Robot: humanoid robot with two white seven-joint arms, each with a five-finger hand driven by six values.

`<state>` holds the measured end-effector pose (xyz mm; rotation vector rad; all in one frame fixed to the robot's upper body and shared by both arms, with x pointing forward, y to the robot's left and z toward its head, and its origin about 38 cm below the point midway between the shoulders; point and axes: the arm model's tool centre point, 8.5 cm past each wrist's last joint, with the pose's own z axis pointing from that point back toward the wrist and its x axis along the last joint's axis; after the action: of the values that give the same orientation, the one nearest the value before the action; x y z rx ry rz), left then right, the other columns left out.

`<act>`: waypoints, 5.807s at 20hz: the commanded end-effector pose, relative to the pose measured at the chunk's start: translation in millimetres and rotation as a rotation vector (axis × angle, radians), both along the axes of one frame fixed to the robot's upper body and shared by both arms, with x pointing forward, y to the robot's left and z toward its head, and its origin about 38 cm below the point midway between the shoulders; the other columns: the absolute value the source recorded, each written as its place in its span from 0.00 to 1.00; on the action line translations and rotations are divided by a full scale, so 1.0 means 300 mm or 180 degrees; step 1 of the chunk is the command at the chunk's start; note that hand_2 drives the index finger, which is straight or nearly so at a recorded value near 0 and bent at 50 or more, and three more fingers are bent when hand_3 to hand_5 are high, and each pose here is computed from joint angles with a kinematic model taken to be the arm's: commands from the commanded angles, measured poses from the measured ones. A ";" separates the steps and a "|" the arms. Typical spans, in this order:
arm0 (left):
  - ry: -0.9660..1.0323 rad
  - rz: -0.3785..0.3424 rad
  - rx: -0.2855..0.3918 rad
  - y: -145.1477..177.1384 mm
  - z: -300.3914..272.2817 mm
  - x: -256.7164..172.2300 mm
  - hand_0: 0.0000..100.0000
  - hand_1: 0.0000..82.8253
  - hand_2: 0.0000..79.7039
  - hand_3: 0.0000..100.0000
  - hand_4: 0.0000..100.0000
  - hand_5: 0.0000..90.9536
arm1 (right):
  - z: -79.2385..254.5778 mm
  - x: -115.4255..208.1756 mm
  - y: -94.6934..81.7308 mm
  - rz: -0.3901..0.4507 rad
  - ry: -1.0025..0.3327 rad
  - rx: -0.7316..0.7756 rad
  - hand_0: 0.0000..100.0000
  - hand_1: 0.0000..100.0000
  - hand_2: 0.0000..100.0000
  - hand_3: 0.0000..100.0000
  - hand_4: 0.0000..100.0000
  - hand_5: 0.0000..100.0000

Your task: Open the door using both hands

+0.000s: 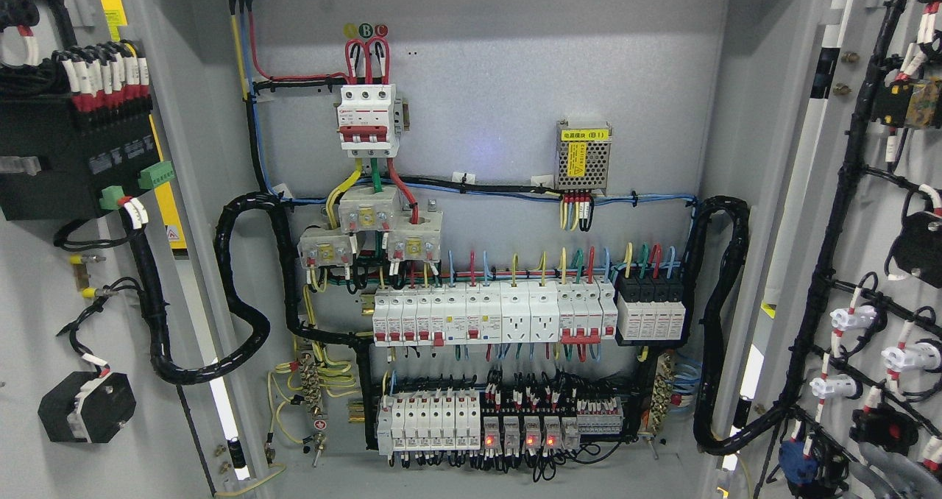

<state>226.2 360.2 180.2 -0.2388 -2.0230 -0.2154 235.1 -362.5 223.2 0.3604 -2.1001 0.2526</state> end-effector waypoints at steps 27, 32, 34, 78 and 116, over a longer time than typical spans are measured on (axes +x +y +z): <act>0.0536 0.0530 -0.0248 0.452 -0.108 0.007 0.00 0.00 0.00 0.00 0.00 0.00 | -0.009 -0.087 -0.115 -0.0405 -0.0020 0.0292 0.22 0.00 0.00 0.00 0.00 0.00; 0.0510 0.0599 -0.0249 0.494 -0.095 0.018 0.00 0.00 0.00 0.00 0.00 0.00 | -0.004 -0.093 -0.136 -0.0447 -0.0034 0.0349 0.22 0.00 0.00 0.00 0.00 0.00; 0.0478 0.0603 -0.0294 0.505 -0.086 0.019 0.00 0.00 0.00 0.00 0.00 0.00 | -0.013 -0.092 -0.142 -0.0464 -0.0011 0.0356 0.22 0.00 0.00 0.00 0.00 0.00; 0.0030 -0.0699 -0.0224 0.105 0.107 0.042 0.00 0.00 0.00 0.00 0.00 0.00 | -0.089 -0.062 0.034 0.0237 0.0313 0.0508 0.22 0.00 0.00 0.00 0.00 0.00; 0.5842 0.0899 -0.0777 -0.309 -1.455 -0.816 0.00 0.00 0.00 0.00 0.00 0.00 | -1.577 -0.808 0.367 -0.0208 0.5573 -0.0001 0.22 0.00 0.00 0.00 0.00 0.00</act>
<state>123.0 287.9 -221.9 -0.1909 -0.7455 0.2790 105.4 -290.8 -193.7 0.3453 -0.8346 -0.0526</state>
